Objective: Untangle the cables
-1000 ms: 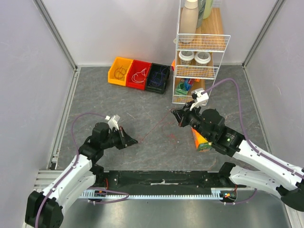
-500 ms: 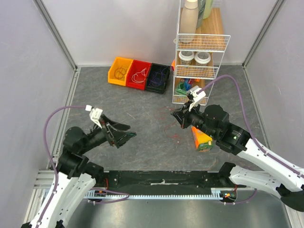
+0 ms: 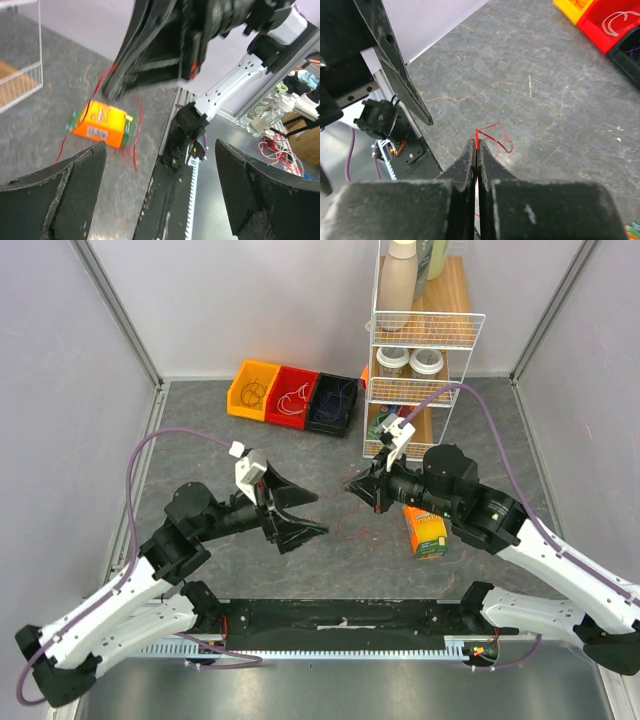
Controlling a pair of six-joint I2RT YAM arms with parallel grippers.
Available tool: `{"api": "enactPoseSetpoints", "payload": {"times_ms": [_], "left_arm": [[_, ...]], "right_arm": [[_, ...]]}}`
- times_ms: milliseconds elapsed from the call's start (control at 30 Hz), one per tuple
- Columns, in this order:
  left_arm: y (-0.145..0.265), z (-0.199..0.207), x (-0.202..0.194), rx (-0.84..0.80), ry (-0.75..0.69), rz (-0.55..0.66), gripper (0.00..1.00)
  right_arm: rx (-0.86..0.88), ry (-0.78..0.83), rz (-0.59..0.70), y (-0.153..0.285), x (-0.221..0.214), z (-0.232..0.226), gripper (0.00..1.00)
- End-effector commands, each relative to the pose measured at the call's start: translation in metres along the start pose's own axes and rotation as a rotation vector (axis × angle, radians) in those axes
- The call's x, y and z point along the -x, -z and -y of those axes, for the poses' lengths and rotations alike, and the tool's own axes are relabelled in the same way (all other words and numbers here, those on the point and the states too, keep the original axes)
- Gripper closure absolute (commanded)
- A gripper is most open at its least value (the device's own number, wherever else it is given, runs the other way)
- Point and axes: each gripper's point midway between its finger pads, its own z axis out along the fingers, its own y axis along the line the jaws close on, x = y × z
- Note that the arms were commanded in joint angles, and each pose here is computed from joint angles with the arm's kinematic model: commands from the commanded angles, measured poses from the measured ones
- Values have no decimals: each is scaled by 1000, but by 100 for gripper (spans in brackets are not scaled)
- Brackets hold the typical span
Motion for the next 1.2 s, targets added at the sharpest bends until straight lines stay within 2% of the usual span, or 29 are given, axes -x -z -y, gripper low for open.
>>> {"api": "enactPoseSetpoints", "payload": {"times_ms": [0,167,500,633,767,800,933,1033,1067,1167], "left_arm": [[-33,0,43,51,-256,92,5],[-67,-14,28,53,-306,42,5],[-72,-31,12,56,-440,13,3],[-73,-51,7,129,-509,11,13],[-76,-64,0,154,-563,-6,17],[-77,-63,-2,146,-570,-12,22],[-76,-59,-16,101,-549,-31,54],[-72,-57,-26,79,-523,-40,88],[-69,-54,-29,70,-514,-41,94],[-61,-43,-35,20,-486,-31,98]], "right_arm": [[94,-44,13,0,13,-21,100],[144,-72,31,1,19,-31,100],[186,-106,55,5,23,-40,100],[223,-117,56,5,25,-47,100],[254,-123,58,6,27,-53,100],[254,-123,57,6,26,-53,100],[251,-120,77,12,32,-53,100],[271,-116,87,17,37,-58,100],[272,-117,91,19,38,-59,100],[274,-112,92,21,39,-59,100]]}}
